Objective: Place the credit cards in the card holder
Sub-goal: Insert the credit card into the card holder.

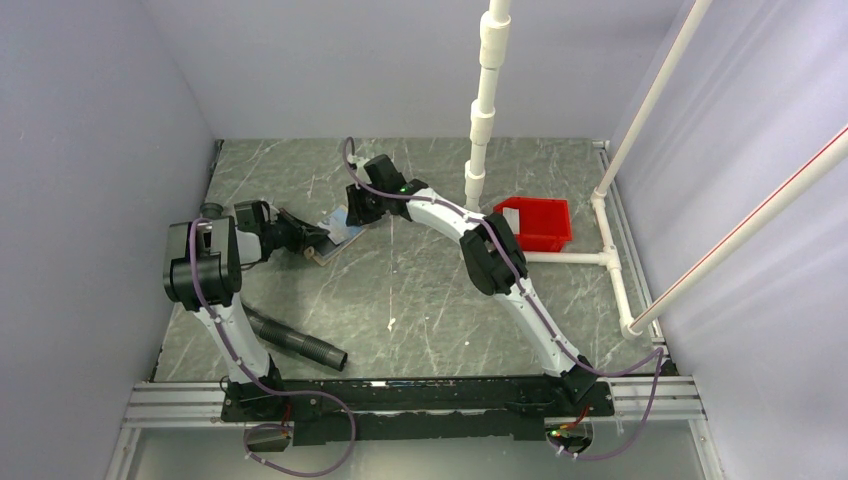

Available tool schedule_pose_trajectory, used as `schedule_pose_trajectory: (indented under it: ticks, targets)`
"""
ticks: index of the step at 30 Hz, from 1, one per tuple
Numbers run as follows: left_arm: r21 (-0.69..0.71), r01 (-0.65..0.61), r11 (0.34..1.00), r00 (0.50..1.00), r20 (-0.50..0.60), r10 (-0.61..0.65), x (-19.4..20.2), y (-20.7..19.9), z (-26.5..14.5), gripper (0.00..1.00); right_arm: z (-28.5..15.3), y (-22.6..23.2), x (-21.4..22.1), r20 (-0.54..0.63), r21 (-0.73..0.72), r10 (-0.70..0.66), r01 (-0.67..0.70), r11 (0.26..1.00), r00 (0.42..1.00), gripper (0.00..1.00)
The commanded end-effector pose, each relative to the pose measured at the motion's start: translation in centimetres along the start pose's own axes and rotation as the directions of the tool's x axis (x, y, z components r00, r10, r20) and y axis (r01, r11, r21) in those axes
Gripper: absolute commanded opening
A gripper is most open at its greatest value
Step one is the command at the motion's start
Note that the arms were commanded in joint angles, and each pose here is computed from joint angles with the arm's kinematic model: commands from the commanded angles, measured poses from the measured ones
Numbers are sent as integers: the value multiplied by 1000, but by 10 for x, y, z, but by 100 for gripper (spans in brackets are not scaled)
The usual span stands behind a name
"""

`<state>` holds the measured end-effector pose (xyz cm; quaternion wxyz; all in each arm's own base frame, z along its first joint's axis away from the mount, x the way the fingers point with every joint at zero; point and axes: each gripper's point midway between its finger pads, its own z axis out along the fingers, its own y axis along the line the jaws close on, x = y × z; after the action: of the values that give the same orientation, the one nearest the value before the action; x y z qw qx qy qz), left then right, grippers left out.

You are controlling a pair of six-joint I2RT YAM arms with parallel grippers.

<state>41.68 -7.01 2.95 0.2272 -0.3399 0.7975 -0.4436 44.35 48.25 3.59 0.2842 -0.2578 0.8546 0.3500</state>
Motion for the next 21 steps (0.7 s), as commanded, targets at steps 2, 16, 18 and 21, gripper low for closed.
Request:
schedule_pose_trajectory:
  ticks: [2,16,18,21]
  targets:
    - [-49,19,999,1000,14,-18,4,19,6,0,-12,-11,-14,9,55,-21,20,998,1000,33]
    - [-62,15,998,1000,29,-13,4,17,16,0,-10,-16,0,-18,17,42,-41,999,999,24]
    - [-64,10,998,1000,27,-8,5,15,19,0,-8,-12,5,-25,-9,61,-61,998,998,13]
    - [-62,11,998,1000,27,-10,6,13,23,0,-9,-7,5,-21,-35,73,-74,997,997,9]
